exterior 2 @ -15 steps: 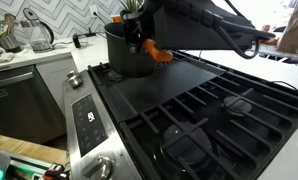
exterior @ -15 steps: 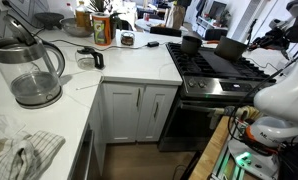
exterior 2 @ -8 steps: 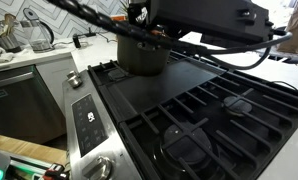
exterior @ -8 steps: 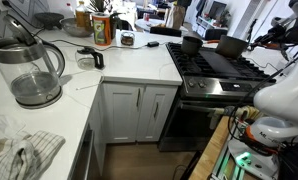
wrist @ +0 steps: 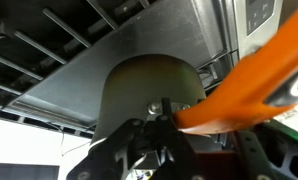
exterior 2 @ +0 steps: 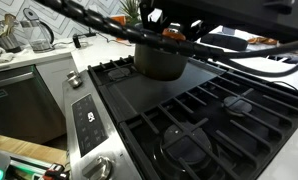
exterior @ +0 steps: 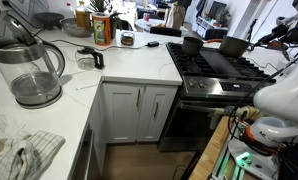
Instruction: Move the Pot to the right side of the stove
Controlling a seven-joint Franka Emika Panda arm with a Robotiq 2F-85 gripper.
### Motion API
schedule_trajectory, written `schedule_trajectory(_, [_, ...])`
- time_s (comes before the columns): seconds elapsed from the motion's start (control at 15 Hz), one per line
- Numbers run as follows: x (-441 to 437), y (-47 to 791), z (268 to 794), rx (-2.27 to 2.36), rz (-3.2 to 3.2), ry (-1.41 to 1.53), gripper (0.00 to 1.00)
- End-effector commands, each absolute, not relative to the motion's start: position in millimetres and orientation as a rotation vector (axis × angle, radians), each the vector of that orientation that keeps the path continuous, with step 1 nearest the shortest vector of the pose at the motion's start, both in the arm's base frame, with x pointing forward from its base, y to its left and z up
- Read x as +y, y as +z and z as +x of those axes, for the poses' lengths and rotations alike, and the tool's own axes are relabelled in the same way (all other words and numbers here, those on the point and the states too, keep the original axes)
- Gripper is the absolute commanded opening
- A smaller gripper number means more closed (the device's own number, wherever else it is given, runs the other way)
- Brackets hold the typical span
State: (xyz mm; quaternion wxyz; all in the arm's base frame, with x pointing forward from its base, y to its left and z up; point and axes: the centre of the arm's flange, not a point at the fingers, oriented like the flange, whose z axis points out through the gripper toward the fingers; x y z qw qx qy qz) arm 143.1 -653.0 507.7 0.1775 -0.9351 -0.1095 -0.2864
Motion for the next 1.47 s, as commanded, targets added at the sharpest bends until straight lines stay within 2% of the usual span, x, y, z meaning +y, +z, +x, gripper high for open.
schedule_trajectory(0.0, [-670.5,514.1,142.7,-0.1,-2.711,-0.816,0.08])
schedule_trajectory(0.8, [-697.9,518.2,149.0,0.52,-2.938,-0.807,0.08])
schedule_trajectory(1.4, [-705.8,502.8,164.8,0.803,-2.989,-0.724,0.08])
